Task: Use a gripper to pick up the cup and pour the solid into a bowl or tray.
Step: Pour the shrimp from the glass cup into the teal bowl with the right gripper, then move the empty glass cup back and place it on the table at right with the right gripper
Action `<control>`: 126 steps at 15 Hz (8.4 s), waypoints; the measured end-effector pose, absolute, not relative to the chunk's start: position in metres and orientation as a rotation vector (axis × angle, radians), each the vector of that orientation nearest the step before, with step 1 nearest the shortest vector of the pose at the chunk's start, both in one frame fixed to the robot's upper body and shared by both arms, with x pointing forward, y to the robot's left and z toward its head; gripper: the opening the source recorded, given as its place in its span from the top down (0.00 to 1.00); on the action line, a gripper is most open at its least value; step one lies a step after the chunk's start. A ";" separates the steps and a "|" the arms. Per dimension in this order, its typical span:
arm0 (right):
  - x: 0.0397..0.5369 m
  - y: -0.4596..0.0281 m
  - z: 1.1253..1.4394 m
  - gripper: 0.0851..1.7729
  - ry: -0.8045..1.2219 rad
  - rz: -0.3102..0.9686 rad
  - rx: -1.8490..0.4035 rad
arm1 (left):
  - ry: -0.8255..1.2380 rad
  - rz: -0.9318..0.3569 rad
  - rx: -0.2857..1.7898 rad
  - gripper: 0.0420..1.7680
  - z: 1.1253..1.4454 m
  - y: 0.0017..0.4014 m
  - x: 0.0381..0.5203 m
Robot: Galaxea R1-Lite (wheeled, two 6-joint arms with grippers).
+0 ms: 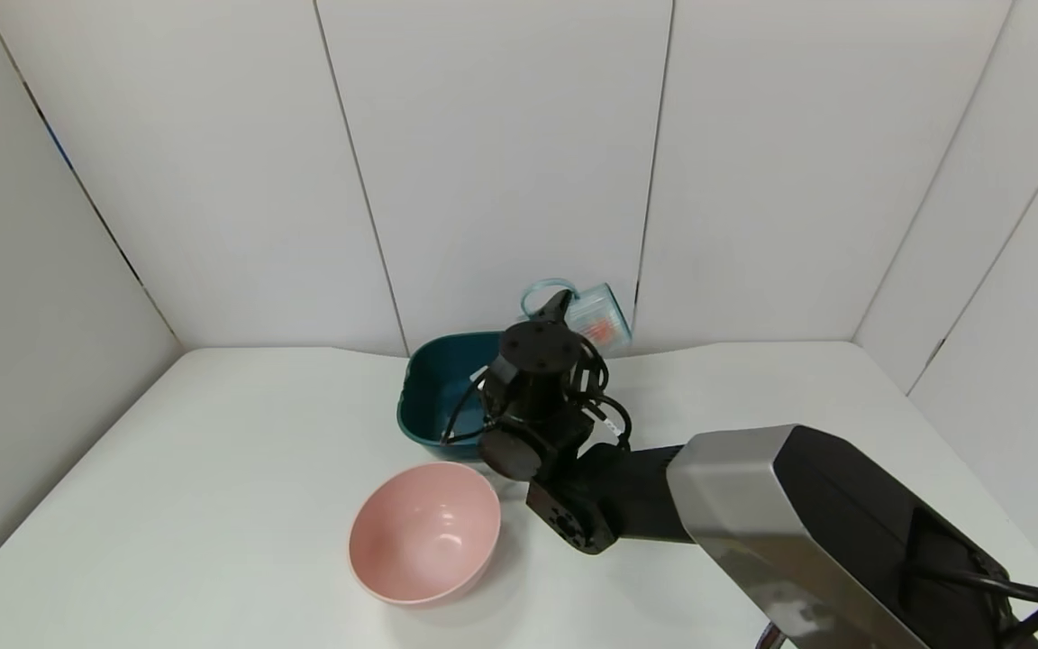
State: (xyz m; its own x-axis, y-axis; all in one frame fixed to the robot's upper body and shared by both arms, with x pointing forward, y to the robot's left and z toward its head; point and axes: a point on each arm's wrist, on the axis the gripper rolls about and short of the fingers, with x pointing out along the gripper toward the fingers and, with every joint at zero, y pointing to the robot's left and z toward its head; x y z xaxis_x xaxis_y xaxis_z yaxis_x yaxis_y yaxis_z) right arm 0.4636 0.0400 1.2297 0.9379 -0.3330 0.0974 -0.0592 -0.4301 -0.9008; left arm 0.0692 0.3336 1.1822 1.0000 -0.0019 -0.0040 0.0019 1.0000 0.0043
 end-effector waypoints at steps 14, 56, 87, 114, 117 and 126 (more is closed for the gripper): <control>0.462 0.045 1.220 0.27 0.286 -0.303 -2.038 | 0.004 -0.001 0.005 0.03 1.182 0.334 0.069; 0.435 0.022 1.275 0.27 0.363 -0.501 -1.636 | 0.004 -0.002 0.008 0.03 1.182 0.334 0.069; 0.439 -0.113 1.266 0.27 0.477 0.017 -0.401 | 0.004 -0.002 0.008 0.03 1.182 0.334 0.069; 0.440 -0.110 1.165 0.27 0.451 0.021 -0.014 | 0.004 -0.002 0.008 0.03 1.182 0.334 0.069; 0.440 -0.109 1.165 0.20 0.453 0.022 -0.015 | 0.004 -0.002 0.008 0.03 1.182 0.334 0.069; 0.423 -0.118 1.176 0.09 0.560 0.072 -0.059 | 0.004 -0.002 0.008 0.03 1.182 0.334 0.069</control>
